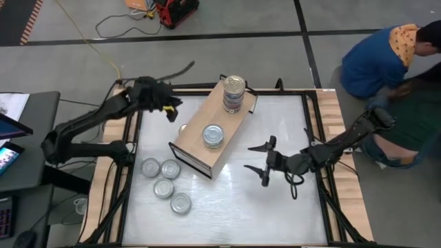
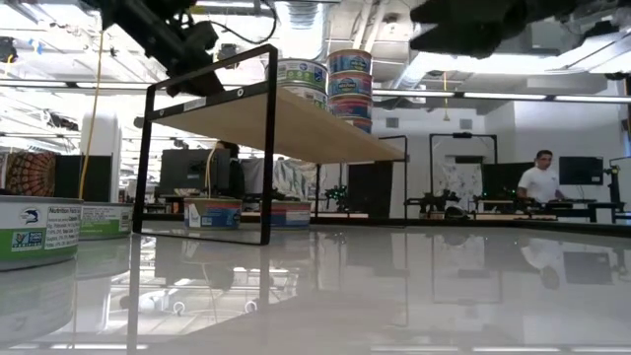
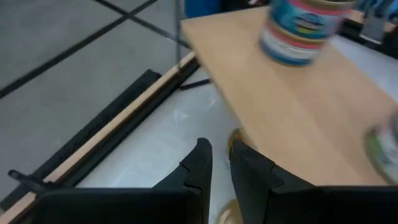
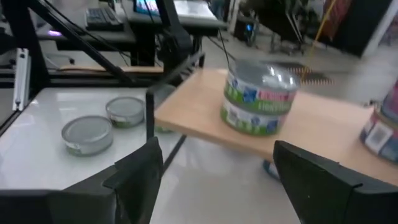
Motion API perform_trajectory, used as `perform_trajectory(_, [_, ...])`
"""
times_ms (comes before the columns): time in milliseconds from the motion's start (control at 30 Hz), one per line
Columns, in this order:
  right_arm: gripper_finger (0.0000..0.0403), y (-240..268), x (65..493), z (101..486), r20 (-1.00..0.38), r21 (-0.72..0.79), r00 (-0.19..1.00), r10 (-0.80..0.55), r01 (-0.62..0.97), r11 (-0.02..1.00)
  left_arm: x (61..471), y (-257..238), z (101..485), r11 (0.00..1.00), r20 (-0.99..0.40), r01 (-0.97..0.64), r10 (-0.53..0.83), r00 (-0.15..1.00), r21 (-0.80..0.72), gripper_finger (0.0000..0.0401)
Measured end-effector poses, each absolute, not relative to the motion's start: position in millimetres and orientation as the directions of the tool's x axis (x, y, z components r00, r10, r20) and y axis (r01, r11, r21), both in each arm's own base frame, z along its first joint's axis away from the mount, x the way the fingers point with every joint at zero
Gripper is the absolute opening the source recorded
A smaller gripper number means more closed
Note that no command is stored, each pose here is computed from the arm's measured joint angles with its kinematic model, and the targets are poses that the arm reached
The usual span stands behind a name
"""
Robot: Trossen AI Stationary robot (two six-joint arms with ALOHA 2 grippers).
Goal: Stack canned seafood by type on shelf
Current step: Adjust the blue tuna can
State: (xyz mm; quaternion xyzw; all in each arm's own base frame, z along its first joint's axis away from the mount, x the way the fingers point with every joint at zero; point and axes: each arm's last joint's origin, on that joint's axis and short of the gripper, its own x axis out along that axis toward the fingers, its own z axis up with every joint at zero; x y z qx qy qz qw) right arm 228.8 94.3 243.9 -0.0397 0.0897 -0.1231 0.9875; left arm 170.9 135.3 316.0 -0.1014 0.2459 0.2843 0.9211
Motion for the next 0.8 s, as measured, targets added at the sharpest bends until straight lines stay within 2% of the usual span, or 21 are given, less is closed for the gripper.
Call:
perform_trajectory(133, [0.0328, 96.0, 229.3, 249.7, -0.118, -0.131, 0.963, -0.241, 0.225, 0.965, 172.4, 161.5, 306.0, 0.791, -0.553, -0.609, 0.482, 0.680, -0.059, 0.0049])
perform_trajectory(433, [0.0328, 98.7, 231.0, 260.3, -0.079, -0.142, 0.970, -0.231, 0.219, 0.965, 173.0, 209.8, 271.1, 0.730, -0.642, -0.681, 0.552, 0.532, 0.063, 0.0049])
perform_trajectory(667, [0.0328, 100.3, 234.3, 275.2, -0.047, -0.216, 0.972, -0.231, 0.215, 0.952, 166.6, 236.8, 249.7, 0.619, -0.676, -0.748, 0.659, 0.329, 0.240, 0.0049])
perform_trajectory(733, [0.0328, 100.1, 235.9, 281.3, -0.034, -0.242, 0.972, -0.234, 0.219, 0.945, 168.9, 241.5, 240.4, 0.618, -0.696, -0.734, 0.658, 0.287, 0.282, 0.0049])
perform_trajectory(800, [0.0328, 99.8, 237.6, 289.9, -0.010, -0.263, 0.971, -0.237, 0.226, 0.938, 173.6, 245.4, 230.8, 0.656, -0.715, -0.697, 0.632, 0.299, 0.289, 0.0049])
